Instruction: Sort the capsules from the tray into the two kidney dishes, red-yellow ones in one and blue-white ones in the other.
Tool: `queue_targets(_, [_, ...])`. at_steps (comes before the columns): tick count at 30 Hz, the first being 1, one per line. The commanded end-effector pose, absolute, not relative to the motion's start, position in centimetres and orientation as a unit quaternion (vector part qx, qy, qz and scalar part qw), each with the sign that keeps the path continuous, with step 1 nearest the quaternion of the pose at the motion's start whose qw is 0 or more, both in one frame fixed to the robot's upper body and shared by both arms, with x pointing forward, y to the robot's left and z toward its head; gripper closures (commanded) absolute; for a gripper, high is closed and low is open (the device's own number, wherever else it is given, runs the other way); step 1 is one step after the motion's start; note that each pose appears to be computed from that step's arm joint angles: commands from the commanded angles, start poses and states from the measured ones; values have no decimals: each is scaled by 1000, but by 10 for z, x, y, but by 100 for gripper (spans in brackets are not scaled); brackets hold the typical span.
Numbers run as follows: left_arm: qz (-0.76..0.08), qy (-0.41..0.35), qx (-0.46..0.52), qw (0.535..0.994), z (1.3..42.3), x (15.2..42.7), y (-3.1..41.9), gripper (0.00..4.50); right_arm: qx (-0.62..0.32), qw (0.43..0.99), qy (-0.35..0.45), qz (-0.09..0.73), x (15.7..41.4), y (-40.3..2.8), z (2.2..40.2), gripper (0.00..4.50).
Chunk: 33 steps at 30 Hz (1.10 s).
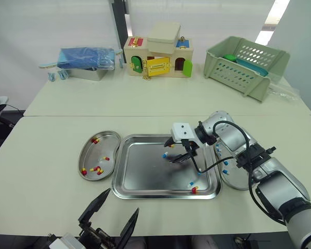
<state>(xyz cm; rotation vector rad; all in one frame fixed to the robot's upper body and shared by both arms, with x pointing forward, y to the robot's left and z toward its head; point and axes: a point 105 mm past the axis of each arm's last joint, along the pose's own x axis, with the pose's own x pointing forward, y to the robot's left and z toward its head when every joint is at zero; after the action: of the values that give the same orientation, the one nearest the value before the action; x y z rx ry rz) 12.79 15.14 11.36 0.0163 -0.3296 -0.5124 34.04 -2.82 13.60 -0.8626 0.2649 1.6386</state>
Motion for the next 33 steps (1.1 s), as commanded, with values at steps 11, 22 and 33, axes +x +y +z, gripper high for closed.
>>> queue_targets(11, [-233,-156,0,960,124,134,143,0,-406,582,114,696,357,-15,132,157])
queue_targets(22, [-224,-144,1,964,117,134,152,0,-419,585,137,681,365,-20,118,213])
queue_targets(33, [-223,-139,3,965,111,136,155,0,-414,586,134,683,366,-18,117,449])
